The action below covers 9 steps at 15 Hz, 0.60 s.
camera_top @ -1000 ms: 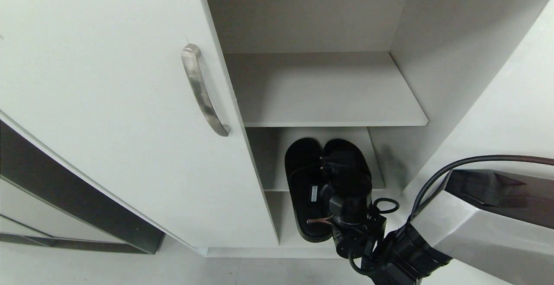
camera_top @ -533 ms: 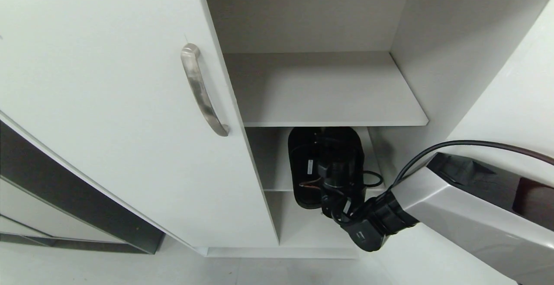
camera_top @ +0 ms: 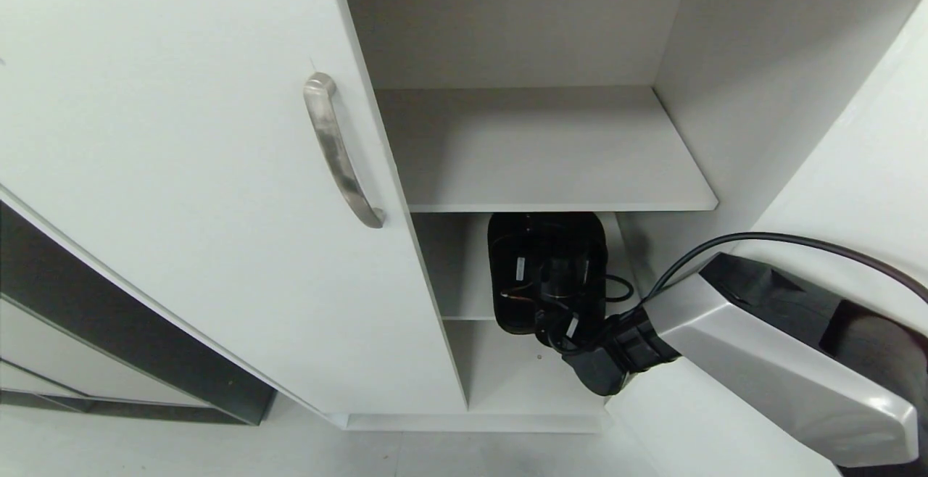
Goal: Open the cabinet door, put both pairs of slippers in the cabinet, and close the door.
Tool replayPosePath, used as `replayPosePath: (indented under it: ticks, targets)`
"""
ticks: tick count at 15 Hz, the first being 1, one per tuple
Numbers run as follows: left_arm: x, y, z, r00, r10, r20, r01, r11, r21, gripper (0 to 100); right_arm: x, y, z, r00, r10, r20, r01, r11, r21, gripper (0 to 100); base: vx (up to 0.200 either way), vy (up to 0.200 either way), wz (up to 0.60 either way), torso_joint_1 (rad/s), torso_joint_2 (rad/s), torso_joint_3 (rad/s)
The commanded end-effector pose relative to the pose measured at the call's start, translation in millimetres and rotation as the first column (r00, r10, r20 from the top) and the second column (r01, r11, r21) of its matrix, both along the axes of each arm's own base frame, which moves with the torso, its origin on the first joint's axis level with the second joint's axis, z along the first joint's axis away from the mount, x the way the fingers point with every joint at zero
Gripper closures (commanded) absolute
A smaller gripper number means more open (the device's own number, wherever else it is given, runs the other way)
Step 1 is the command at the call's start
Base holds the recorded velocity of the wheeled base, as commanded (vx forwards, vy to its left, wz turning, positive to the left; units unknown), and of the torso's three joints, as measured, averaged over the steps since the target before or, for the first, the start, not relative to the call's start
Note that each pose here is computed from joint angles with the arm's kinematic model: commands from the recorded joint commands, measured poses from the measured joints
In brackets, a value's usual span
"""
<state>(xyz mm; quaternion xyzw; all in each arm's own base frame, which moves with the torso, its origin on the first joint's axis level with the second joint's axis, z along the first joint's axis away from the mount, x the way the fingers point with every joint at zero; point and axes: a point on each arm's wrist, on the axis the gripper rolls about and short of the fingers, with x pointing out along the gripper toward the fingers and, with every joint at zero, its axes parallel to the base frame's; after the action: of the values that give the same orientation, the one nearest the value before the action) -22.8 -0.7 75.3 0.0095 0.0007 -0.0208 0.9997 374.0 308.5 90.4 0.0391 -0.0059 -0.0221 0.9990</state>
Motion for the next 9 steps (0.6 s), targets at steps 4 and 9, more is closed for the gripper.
replayPosePath:
  ticks: [4, 9]
  targets:
    - [0, 0.0, 0.1, 1.000, 0.002, -0.001, -0.002, 1.000, -0.002, 100, 4, 2, -5, 1.000, -0.003, 0.001, 0.003, 1.000, 0.001, 0, 0.000, 0.000, 0.00, 0.000, 0.00, 0.000]
    - [0, 0.0, 0.1, 1.000, 0.002, -0.001, -0.002, 1.000, -0.002, 100, -8, -1, -3, 1.000, 0.006, -0.015, -0.006, 1.000, -0.013, 0, 0.000, 0.000, 0.00, 0.000, 0.00, 0.000]
